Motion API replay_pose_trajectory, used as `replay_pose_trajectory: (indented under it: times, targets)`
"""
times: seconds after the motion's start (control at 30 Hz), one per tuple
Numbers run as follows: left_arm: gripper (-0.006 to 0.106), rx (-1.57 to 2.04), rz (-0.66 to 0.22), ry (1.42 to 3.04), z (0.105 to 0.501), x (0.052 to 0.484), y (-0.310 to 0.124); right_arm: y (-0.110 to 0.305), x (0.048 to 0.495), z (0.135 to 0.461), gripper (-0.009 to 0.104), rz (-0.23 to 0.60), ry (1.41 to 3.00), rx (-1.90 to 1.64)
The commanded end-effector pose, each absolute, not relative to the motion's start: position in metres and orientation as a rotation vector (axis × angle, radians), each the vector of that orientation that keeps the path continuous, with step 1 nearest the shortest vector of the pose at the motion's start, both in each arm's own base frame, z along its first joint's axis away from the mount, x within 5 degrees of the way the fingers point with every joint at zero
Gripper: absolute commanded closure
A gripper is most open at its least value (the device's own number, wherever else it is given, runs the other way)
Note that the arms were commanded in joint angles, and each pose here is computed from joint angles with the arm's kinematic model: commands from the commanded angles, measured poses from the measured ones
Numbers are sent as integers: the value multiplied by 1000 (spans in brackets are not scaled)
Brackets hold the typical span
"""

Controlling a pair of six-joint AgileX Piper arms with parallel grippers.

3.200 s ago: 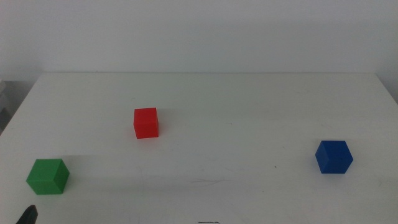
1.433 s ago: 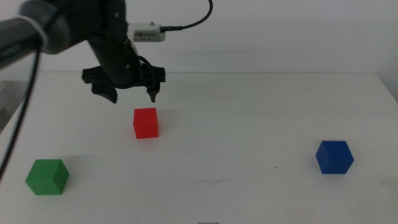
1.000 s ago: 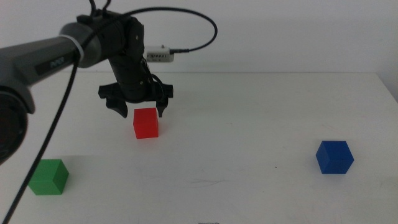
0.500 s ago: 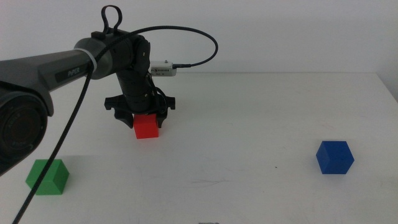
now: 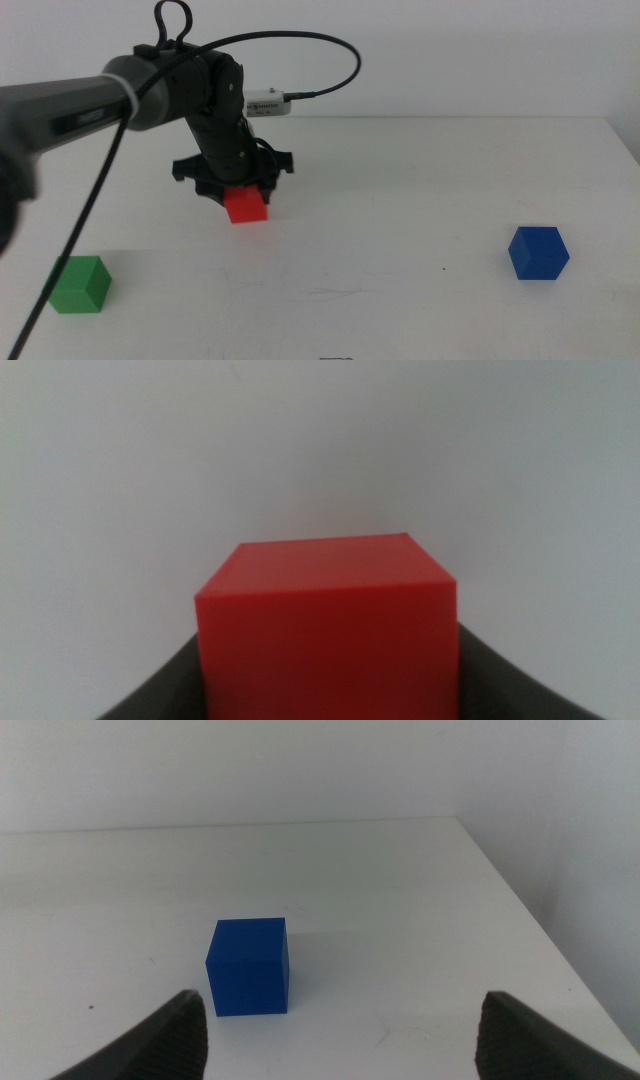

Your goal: Stack red cubes first, then green, then blue cubes in a specific spot.

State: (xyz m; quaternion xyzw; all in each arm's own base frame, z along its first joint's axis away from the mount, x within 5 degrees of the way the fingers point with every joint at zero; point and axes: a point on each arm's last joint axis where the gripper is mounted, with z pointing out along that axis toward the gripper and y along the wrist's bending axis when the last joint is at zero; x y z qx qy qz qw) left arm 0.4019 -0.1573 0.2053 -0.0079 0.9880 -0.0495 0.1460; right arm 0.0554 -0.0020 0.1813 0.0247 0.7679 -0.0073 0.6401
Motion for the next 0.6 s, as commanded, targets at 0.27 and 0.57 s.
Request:
replay_pose_trajectory:
  times: [0.27,0.57]
  targets:
    - [92,48,-296,2760,244,333,-218,-3,54,196,1,-39,1632,47]
    - [92,146,-327,2790,222,320,-256,-3,54,196,1,-39,1632,47]
